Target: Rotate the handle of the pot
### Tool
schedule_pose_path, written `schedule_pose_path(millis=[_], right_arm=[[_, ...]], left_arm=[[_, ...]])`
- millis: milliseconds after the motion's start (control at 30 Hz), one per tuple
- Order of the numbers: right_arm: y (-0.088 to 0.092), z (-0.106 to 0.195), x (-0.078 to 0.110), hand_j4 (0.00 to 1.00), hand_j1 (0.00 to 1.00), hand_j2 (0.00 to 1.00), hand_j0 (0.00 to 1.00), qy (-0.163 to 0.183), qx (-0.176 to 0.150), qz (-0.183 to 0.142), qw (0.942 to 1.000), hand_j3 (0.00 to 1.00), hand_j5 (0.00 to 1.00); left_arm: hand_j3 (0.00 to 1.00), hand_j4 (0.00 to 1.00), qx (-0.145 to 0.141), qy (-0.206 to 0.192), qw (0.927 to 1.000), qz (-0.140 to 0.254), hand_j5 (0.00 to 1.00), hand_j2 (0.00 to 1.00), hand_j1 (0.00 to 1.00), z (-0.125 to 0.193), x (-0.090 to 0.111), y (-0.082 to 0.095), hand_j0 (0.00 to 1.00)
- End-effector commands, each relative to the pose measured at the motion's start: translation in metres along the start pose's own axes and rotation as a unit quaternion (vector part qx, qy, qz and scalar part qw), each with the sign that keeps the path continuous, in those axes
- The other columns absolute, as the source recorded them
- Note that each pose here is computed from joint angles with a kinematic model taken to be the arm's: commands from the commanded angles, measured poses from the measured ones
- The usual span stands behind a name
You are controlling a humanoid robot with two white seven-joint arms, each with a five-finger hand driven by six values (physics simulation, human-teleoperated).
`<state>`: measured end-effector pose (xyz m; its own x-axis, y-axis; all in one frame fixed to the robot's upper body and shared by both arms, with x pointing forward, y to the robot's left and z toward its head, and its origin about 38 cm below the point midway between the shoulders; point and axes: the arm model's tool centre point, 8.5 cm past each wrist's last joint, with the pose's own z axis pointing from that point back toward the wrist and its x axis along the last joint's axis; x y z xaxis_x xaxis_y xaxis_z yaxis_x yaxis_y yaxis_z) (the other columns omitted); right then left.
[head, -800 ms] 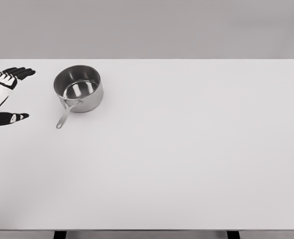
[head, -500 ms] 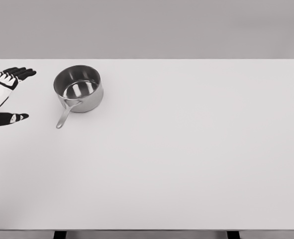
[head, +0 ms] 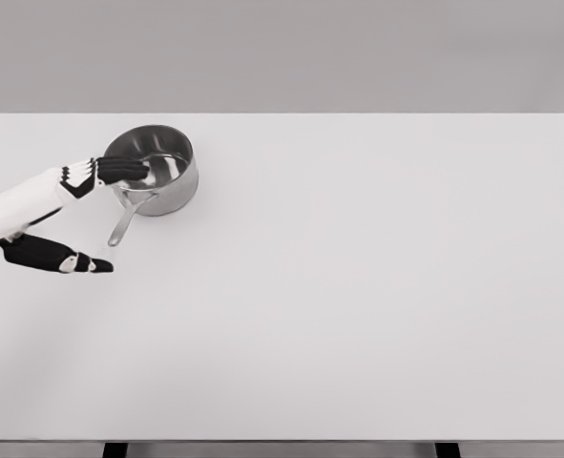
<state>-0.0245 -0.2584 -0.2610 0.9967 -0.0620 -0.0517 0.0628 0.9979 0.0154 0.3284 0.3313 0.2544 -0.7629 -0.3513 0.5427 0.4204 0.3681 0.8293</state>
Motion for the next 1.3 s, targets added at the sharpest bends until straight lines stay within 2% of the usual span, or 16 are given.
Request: schedule_pose_path(millis=[0, 67, 267, 300, 400, 433, 500, 600, 633, 667, 900, 1000, 1100, 1167, 1200, 1267], right_arm=[[0.000, 0.000, 0.000, 1.00, 1.00, 1.00, 1.00, 0.000, 0.000, 0.000, 1.0000, 1.00, 1.00], [0.000, 0.000, 0.000, 1.00, 1.00, 1.00, 1.00, 0.000, 0.000, 0.000, 1.0000, 1.00, 1.00], [0.000, 0.000, 0.000, 1.00, 1.00, 1.00, 1.00, 0.000, 0.000, 0.000, 1.0000, 1.00, 1.00], [0.000, 0.000, 0.000, 1.00, 1.00, 1.00, 1.00, 0.000, 0.000, 0.000, 1.0000, 1.00, 1.00], [0.000, 0.000, 0.000, 1.00, 1.00, 1.00, 1.00, 0.000, 0.000, 0.000, 1.0000, 1.00, 1.00], [0.000, 0.000, 0.000, 1.00, 1.00, 1.00, 1.00, 0.000, 0.000, 0.000, 1.0000, 1.00, 1.00], [0.000, 0.000, 0.000, 1.00, 1.00, 1.00, 1.00, 0.000, 0.000, 0.000, 1.0000, 1.00, 1.00], [0.000, 0.000, 0.000, 1.00, 1.00, 1.00, 1.00, 0.000, 0.000, 0.000, 1.0000, 1.00, 1.00], [0.000, 0.000, 0.000, 1.00, 1.00, 1.00, 1.00, 0.000, 0.000, 0.000, 1.0000, 1.00, 1.00], [0.000, 0.000, 0.000, 1.00, 1.00, 1.00, 1.00, 0.001, 0.000, 0.000, 1.0000, 1.00, 1.00], [0.000, 0.000, 0.000, 1.00, 1.00, 1.00, 1.00, 0.000, 0.000, 0.000, 1.0000, 1.00, 1.00], [0.000, 0.000, 0.000, 1.00, 1.00, 1.00, 1.00, 0.001, 0.000, 0.000, 1.0000, 1.00, 1.00], [0.000, 0.000, -0.001, 1.00, 1.00, 1.00, 1.00, 0.001, 0.000, 0.000, 1.0000, 1.00, 1.00], [0.000, 0.000, 0.000, 1.00, 1.00, 1.00, 1.00, 0.000, 0.000, 0.000, 1.0000, 1.00, 1.00], [0.000, 0.000, 0.000, 1.00, 1.00, 1.00, 1.00, 0.000, 0.000, 0.000, 1.0000, 1.00, 1.00], [0.000, 0.000, 0.000, 1.00, 1.00, 1.00, 1.00, 0.000, 0.000, 0.000, 1.0000, 1.00, 1.00]], left_arm=[[1.00, 1.00, 0.019, -0.041, 0.9965, 0.070, 1.00, 1.00, 1.00, 0.002, 0.007, 0.006, 1.00], [1.00, 1.00, 0.028, -0.057, 0.9916, 0.113, 1.00, 1.00, 1.00, -0.001, 0.006, -0.007, 1.00], [1.00, 1.00, -0.018, -0.063, 0.9777, 0.200, 1.00, 1.00, 1.00, -0.011, 0.002, -0.059, 1.00], [1.00, 1.00, -0.021, -0.063, 0.9767, 0.204, 1.00, 1.00, 1.00, -0.011, 0.002, -0.062, 1.00], [1.00, 1.00, -0.032, -0.048, 0.9676, 0.246, 1.00, 1.00, 1.00, -0.002, 0.001, -0.092, 1.00], [1.00, 1.00, -0.031, -0.049, 0.9674, 0.246, 1.00, 1.00, 1.00, -0.003, 0.001, -0.093, 1.00], [1.00, 1.00, -0.026, -0.027, 0.9598, 0.278, 1.00, 1.00, 1.00, -0.004, -0.005, -0.089, 1.00], [1.00, 1.00, -0.033, 0.043, 0.9389, 0.340, 1.00, 1.00, 1.00, -0.013, -0.021, -0.080, 1.00], [1.00, 1.00, -0.037, 0.056, 0.9351, 0.348, 1.00, 1.00, 1.00, -0.013, -0.023, -0.080, 1.00], [1.00, 1.00, -0.048, 0.088, 0.9253, 0.366, 1.00, 1.00, 1.00, -0.012, -0.028, -0.083, 1.00], [1.00, 1.00, -0.093, 0.158, 0.9026, 0.389, 1.00, 1.00, 1.00, 0.003, -0.036, -0.095, 1.00], [1.00, 1.00, -0.098, 0.174, 0.9016, 0.384, 1.00, 1.00, 1.00, 0.008, -0.038, -0.088, 1.00], [1.00, 1.00, -0.100, 0.196, 0.8936, 0.392, 1.00, 1.00, 1.00, 0.010, -0.041, -0.081, 1.00], [1.00, 1.00, -0.097, 0.195, 0.8965, 0.386, 1.00, 1.00, 1.00, 0.007, -0.042, -0.073, 1.00], [1.00, 1.00, -0.100, 0.209, 0.8906, 0.391, 1.00, 1.00, 1.00, 0.008, -0.043, -0.074, 1.00], [1.00, 1.00, -0.101, 0.212, 0.8903, 0.390, 1.00, 1.00, 1.00, 0.008, -0.044, -0.072, 1.00]])
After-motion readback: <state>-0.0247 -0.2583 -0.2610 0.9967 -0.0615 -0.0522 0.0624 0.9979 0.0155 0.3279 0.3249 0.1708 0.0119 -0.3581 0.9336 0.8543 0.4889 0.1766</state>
